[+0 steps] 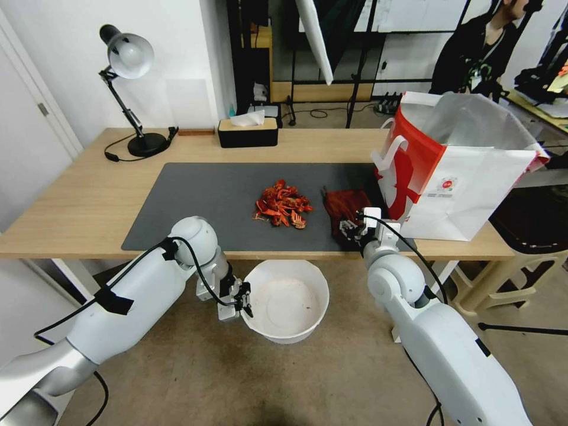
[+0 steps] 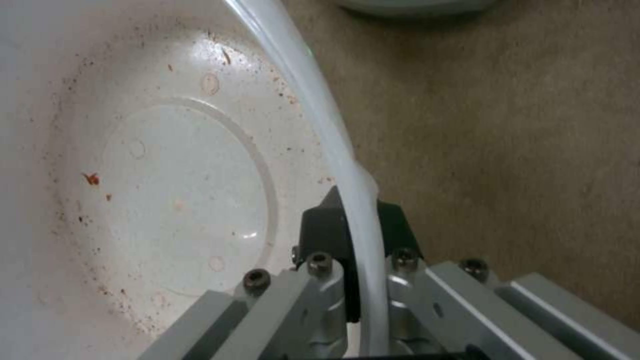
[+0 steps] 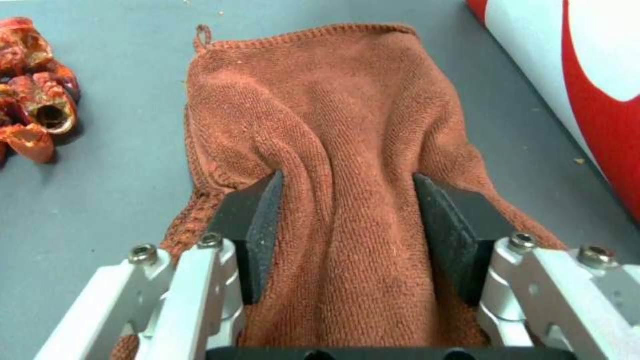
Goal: Sweep shrimp from table into container with towel, then put container into takeout bag.
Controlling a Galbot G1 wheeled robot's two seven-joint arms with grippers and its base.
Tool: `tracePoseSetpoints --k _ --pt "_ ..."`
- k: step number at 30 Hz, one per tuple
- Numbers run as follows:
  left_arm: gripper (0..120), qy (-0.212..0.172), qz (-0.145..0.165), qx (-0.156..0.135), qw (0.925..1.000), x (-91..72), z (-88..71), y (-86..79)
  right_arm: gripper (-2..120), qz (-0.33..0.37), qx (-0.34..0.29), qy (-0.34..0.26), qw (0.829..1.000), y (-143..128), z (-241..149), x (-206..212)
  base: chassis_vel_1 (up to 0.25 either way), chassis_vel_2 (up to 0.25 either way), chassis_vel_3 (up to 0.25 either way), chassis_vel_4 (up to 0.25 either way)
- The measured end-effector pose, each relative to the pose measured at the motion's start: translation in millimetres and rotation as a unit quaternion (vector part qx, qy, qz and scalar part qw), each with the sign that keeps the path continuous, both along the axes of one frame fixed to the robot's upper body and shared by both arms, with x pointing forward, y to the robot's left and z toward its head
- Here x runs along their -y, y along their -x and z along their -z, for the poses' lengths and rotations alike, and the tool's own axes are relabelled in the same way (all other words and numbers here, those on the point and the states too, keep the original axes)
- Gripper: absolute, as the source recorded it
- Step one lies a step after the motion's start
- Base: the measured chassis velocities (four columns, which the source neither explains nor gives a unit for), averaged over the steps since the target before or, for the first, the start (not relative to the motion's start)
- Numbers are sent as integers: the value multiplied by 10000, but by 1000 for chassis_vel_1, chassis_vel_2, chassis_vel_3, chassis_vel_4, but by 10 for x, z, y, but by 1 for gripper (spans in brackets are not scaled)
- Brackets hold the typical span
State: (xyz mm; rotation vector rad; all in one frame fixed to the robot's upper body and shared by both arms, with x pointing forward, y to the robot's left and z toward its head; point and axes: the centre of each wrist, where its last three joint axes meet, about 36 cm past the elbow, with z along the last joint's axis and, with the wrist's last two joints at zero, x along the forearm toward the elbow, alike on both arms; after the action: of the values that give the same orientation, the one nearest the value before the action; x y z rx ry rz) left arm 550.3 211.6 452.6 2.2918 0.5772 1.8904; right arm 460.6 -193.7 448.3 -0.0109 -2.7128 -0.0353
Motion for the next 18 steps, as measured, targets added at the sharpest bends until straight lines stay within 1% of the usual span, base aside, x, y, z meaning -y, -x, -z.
tracePoseSetpoints --k 2,4,5,6,9,10,13,14,15,16,17,18 --pt "0 9 -1 2 10000 1 -5 -3 50 9 -31 -3 10000 4 -5 3 0 0 0 0" --pt "0 19 -1 11 10000 3 -16 -9 47 23 -68 3 10000 11 -14 11 0 0 0 0" --pt "0 21 -1 13 10000 4 -19 -12 42 34 -85 5 10000 13 -17 17 0 0 0 0" --pt "0 21 -1 13 10000 4 -19 -12 42 34 -85 5 10000 13 -17 17 0 0 0 0" --pt "0 35 0 9 10000 7 -20 -13 32 76 -118 -7 9999 25 -28 36 0 0 0 0" --pt "0 35 0 9 10000 7 -20 -13 32 76 -118 -7 9999 25 -28 36 0 0 0 0" --pt "0 58 4 4 10000 16 -21 -14 17 85 -129 -7 9999 41 -32 44 0 0 0 0" --pt "0 58 4 4 10000 16 -21 -14 17 85 -129 -7 9999 41 -32 44 0 0 0 0" --pt "0 64 4 2 10000 16 -23 -15 12 83 -128 -7 9999 48 -33 43 0 0 0 0" --pt "0 66 5 3 10000 16 -24 -15 9 82 -124 -7 9999 51 -36 43 0 0 0 0" --pt "0 66 5 3 10000 16 -24 -15 9 82 -124 -7 9999 51 -36 43 0 0 0 0" --pt "0 70 5 5 10000 15 -28 -15 4 78 -112 -8 9999 58 -44 43 0 0 0 0"
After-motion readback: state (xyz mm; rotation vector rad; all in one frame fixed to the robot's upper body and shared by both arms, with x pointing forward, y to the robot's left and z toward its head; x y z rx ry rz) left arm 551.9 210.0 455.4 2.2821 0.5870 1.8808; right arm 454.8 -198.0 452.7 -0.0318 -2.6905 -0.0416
